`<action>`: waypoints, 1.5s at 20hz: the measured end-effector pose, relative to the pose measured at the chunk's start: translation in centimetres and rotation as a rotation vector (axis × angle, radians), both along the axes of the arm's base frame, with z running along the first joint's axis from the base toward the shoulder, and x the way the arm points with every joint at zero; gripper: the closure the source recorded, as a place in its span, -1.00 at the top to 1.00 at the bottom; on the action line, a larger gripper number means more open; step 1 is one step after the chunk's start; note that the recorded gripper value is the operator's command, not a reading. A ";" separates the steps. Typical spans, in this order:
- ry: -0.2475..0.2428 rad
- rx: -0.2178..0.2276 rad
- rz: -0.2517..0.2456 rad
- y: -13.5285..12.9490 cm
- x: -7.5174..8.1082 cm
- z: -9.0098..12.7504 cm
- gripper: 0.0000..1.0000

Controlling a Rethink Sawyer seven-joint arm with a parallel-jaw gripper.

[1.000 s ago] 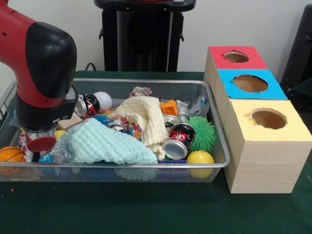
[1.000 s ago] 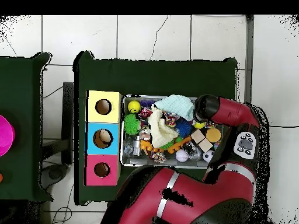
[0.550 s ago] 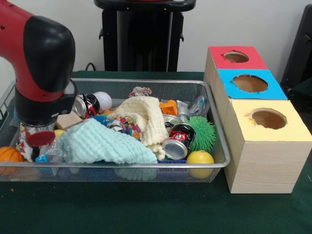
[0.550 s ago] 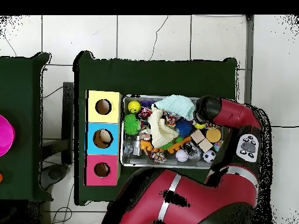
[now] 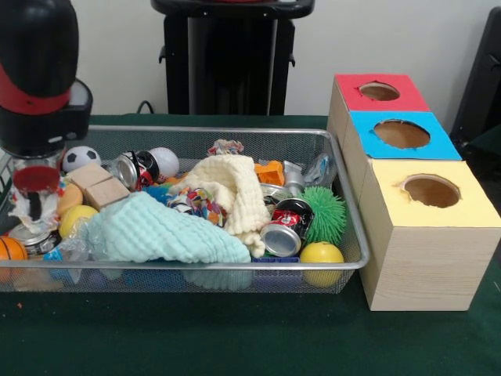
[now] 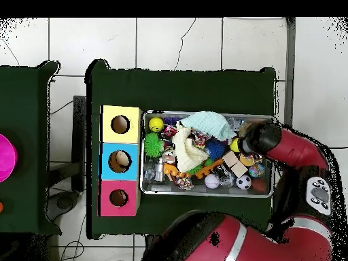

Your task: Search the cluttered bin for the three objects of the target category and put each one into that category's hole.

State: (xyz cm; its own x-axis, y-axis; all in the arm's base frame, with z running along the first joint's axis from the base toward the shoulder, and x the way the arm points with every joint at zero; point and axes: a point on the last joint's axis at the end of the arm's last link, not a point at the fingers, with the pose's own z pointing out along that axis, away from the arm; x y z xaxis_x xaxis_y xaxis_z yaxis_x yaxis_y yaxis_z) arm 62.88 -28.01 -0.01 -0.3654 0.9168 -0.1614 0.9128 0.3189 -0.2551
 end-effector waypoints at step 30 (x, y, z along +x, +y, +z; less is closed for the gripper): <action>0.045 0.018 0.088 2.5 -1.6 -0.8 1.00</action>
State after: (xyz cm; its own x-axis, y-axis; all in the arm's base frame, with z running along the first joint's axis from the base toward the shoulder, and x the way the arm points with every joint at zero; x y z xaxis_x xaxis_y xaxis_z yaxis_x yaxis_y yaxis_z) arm 61.28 -25.51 -0.81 -0.4514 0.8833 -0.1264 0.8687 0.4026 -0.2885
